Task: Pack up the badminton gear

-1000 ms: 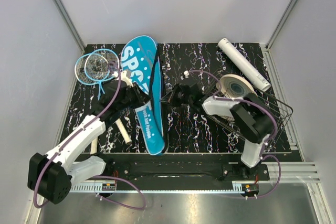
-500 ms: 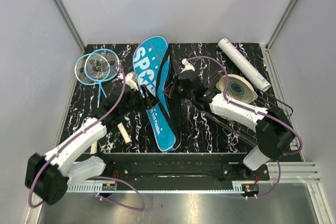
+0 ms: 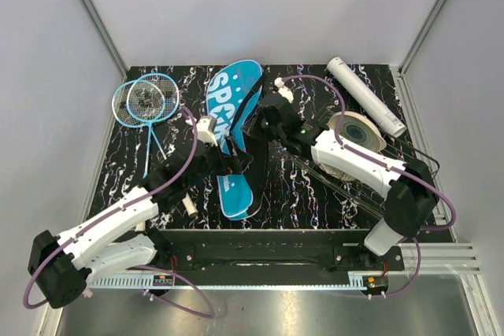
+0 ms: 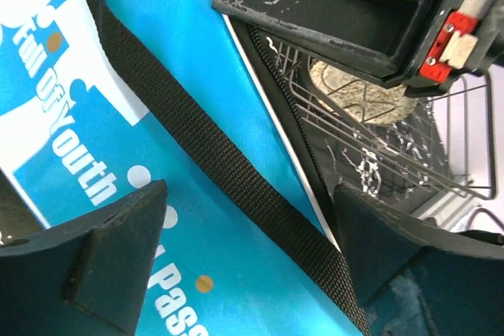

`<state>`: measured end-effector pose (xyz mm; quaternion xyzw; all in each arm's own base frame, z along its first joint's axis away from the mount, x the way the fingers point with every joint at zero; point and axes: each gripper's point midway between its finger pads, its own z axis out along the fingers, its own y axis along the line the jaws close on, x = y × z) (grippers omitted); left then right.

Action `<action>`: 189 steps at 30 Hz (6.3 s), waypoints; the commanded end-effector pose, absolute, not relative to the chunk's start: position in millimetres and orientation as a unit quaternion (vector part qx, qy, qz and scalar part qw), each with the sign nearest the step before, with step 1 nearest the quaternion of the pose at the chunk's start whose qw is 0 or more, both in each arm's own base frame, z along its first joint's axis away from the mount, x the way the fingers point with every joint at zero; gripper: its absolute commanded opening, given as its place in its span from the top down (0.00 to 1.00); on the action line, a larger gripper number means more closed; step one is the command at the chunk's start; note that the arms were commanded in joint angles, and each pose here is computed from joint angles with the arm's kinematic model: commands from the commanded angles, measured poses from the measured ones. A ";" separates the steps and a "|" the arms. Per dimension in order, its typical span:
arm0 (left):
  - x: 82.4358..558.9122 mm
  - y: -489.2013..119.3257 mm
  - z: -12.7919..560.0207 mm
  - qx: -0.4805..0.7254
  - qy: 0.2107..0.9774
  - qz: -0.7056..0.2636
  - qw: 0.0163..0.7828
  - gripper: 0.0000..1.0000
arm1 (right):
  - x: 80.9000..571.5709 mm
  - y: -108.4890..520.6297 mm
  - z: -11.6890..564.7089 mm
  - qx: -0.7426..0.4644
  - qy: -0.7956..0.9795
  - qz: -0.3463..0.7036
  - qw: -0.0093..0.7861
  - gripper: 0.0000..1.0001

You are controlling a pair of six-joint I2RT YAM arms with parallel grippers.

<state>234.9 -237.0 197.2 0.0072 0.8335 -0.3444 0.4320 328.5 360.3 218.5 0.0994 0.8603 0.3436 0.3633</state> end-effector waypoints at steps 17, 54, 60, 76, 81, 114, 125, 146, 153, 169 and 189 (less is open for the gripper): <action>271.3 -223.8 169.8 -0.054 0.843 -0.230 0.484 0.79 | 312.3 357.1 257.7 0.150 0.834 0.336 0.411 1.00; 256.5 -222.4 197.6 -0.159 0.779 -0.433 0.425 1.00 | 420.2 284.4 175.0 0.009 0.875 0.350 0.335 0.37; 257.3 -216.3 173.7 -0.174 0.777 -0.429 0.426 1.00 | 422.0 279.7 207.1 -0.022 0.872 0.303 0.383 0.85; 261.0 -217.8 126.4 -0.073 0.880 -0.296 0.364 0.36 | 424.1 268.5 226.2 -0.038 0.888 0.070 0.453 1.00; 268.2 -211.0 142.4 -0.036 0.886 -0.271 0.375 0.27 | 424.2 283.4 221.6 -0.113 0.881 0.088 0.451 1.00; 380.2 -284.5 166.6 0.003 0.887 -0.294 0.356 1.00 | 446.2 267.1 182.3 -0.049 0.890 0.157 0.426 0.48; 377.0 -285.8 163.8 0.008 0.886 -0.301 0.354 1.00 | 478.0 263.4 191.5 -0.050 0.878 0.120 0.462 0.61; 414.1 -249.1 149.7 -0.011 0.909 -0.255 0.329 1.00 | 489.0 191.3 197.5 0.112 0.856 0.133 0.486 1.00; 416.9 -261.0 165.7 0.008 0.902 -0.289 0.322 0.79 | 486.1 203.5 201.0 0.106 0.852 0.194 0.474 1.00; 322.1 -17.3 159.5 -0.230 0.912 -0.041 0.337 0.31 | 493.0 216.4 190.2 0.096 0.871 0.170 0.451 1.00; 341.1 111.9 38.9 -0.233 0.947 0.120 0.185 0.53 | 470.9 259.6 205.2 0.001 0.861 0.258 0.438 1.00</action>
